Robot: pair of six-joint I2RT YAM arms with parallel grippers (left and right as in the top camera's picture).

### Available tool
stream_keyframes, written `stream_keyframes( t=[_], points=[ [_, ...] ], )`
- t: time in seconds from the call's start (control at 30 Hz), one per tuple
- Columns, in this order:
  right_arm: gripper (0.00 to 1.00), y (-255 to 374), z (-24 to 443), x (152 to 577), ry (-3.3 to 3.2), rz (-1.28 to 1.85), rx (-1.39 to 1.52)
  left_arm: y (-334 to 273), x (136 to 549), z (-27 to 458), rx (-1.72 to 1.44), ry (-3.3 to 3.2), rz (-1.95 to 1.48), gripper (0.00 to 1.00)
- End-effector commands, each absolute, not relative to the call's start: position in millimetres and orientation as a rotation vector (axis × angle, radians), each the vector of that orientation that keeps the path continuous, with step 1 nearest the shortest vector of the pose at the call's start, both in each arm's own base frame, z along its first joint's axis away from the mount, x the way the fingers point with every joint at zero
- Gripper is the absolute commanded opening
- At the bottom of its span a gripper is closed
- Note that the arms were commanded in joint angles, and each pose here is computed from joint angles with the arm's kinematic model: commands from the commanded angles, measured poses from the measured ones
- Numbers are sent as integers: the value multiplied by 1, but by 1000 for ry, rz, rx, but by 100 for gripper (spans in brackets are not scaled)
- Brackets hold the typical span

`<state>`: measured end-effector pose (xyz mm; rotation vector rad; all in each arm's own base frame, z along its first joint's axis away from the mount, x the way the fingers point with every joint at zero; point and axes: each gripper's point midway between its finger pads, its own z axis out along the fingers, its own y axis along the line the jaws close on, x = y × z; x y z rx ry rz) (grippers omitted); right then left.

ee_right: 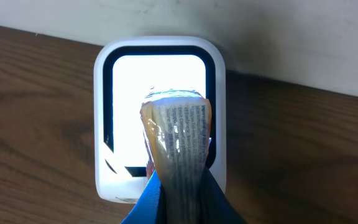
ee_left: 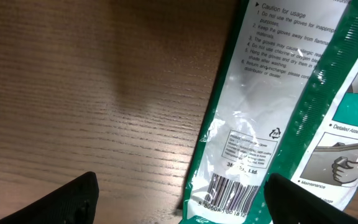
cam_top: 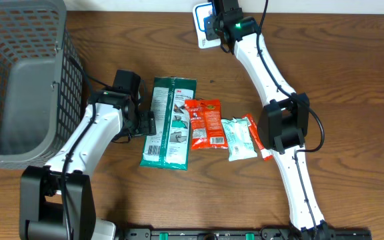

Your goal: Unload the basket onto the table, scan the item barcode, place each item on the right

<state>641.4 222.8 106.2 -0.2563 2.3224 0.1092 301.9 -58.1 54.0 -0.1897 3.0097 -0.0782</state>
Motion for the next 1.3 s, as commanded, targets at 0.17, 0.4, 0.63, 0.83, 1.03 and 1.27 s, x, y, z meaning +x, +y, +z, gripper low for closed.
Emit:
stream_keyframes(
  t=[0.17, 0.4, 0.63, 0.83, 1.03, 1.27],
  points=[
    [1, 244, 115, 637, 2297, 134, -286, -57, 303, 55, -195, 3005, -67, 86],
    [1, 244, 163, 624, 2268, 178, -296, -57, 303, 55, -196, 3005, -66, 86],
    [1, 225, 232, 550, 2397, 210, -352, -57, 303, 55, -195, 3005, -67, 87],
    [1, 187, 266, 489, 2524, 163, -364, -57, 303, 55, -195, 3005, -67, 86],
    [1, 127, 264, 455, 2665, -45, -359, -57, 303, 55, -195, 3005, -66, 86],
    [1, 69, 238, 430, 2870, -174, -235, -57, 303, 55, -196, 3005, -66, 86]
  ],
)
